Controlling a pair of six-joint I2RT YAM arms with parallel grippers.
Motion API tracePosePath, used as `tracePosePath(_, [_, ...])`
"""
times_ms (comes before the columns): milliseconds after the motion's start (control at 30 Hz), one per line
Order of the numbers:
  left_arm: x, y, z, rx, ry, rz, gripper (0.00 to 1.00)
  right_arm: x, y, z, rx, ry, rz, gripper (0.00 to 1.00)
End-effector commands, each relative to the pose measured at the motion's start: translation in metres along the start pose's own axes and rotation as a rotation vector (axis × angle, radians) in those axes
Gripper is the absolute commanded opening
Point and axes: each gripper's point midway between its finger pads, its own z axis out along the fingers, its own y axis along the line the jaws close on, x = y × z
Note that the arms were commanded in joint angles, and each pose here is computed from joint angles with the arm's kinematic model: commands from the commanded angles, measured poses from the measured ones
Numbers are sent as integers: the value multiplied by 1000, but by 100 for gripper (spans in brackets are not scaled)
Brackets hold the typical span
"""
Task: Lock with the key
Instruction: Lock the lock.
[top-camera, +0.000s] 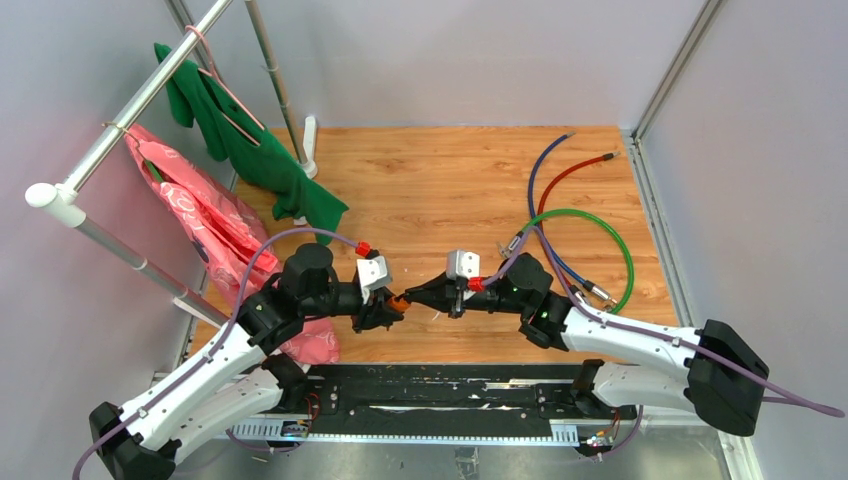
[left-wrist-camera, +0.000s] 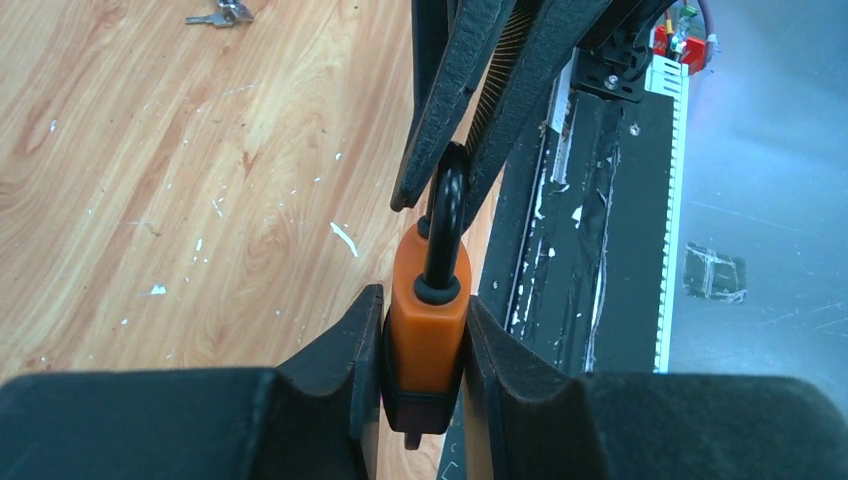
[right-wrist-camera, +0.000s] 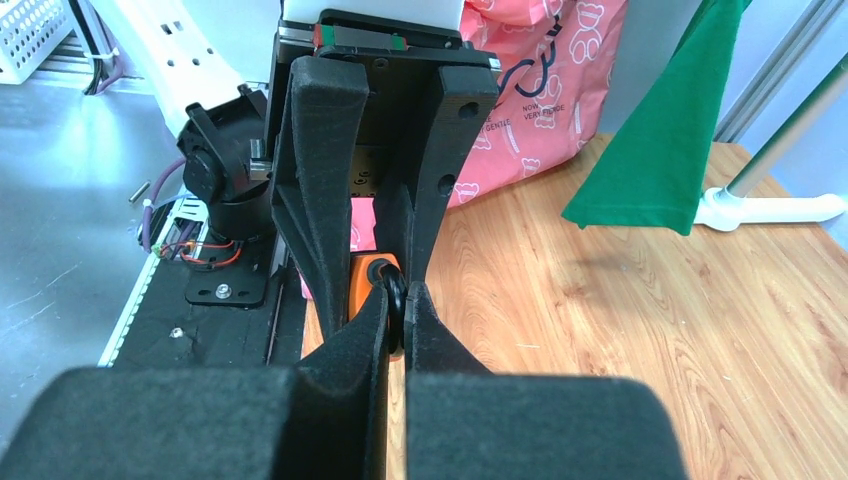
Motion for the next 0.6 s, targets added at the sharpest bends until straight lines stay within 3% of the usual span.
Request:
tracePosePath(0, [-192, -12, -55, -86, -620, 455, 0, 117, 92, -29, -257, 385, 304, 0])
tracePosePath(167, [-199, -9, -54, -93, -651, 462, 0, 121, 101, -17, -287, 362, 307, 0])
tracePosePath(333, [-201, -5, -60, -138, -623, 514, 0, 139, 110, -28, -279, 428, 333, 0])
tracePosePath(567, [-198, -4, -57, -124, -630, 469, 0, 139, 112, -23, -299, 414, 327, 0])
